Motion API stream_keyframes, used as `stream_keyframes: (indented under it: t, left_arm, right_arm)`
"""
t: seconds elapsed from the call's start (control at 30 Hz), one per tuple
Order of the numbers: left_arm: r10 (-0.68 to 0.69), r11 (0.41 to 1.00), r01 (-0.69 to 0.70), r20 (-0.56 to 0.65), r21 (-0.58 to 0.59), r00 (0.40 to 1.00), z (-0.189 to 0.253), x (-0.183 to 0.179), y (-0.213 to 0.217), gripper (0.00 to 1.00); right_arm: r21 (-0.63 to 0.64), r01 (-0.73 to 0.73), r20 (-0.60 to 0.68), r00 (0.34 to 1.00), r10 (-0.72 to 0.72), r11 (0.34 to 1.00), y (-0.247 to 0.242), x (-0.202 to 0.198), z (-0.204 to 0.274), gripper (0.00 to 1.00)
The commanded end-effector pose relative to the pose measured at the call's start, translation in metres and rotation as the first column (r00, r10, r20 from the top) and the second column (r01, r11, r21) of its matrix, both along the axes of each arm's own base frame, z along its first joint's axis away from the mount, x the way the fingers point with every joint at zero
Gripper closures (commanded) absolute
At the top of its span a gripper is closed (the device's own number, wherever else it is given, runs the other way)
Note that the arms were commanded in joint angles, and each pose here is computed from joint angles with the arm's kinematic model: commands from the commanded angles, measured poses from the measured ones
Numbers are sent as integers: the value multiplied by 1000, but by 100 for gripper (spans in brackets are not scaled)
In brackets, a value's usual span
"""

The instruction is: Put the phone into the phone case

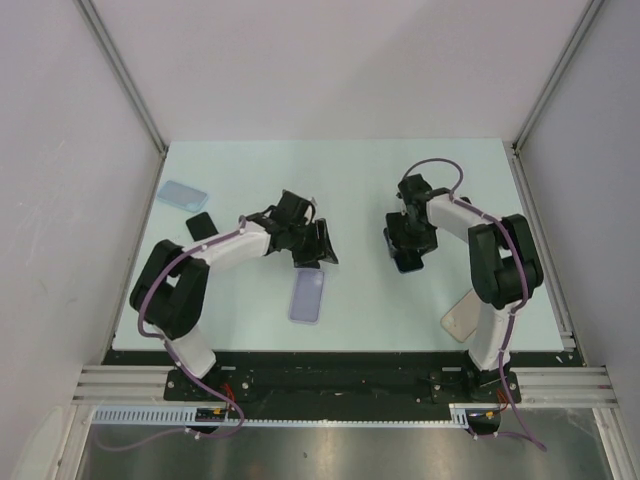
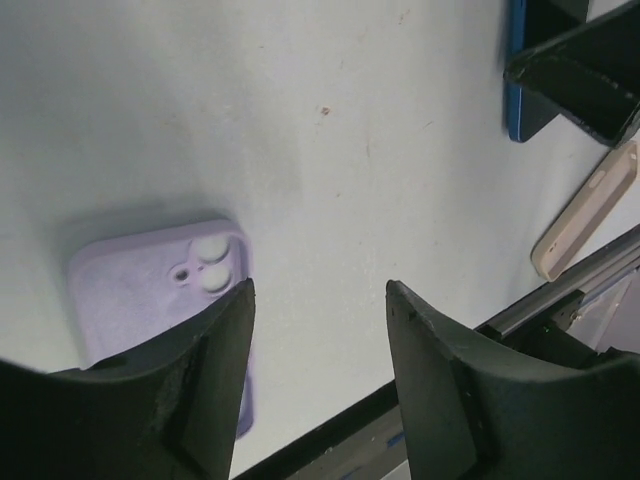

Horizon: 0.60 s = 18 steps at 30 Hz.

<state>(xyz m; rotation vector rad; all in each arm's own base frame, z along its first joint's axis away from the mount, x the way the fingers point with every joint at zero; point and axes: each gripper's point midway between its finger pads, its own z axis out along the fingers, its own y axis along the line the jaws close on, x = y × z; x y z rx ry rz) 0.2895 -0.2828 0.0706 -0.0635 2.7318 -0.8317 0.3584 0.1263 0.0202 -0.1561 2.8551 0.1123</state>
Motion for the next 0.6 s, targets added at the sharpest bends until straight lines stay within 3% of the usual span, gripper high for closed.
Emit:
stream_keyframes:
  t: [0.0,0.2,0.3,0.43,0.57]
  left_arm:
    - [71,997,-73,146,8,987,49,27,45,41]
    - [104,989,-115,118,90,988,21,5,103,52]
    - [98,990,-106,93,93,991,4,-11,108,57]
    - [100,992,-104,63,69,993,-16,-23,107,74]
    - [101,992,-103,22,73,995,-34,-34,109,82]
  right_arm:
    - [69,37,24,999,-39,997,23,-18,23,59]
    - [120,-10,72,997,1,993,59,-36,45,61]
    - [157,-11,77,997,-1,988,77,-48,49,63]
    - [225,-21,84,996,3,974,104,-67,59,64]
    - [195,-35,97,995,16,980,113,-77,56,64]
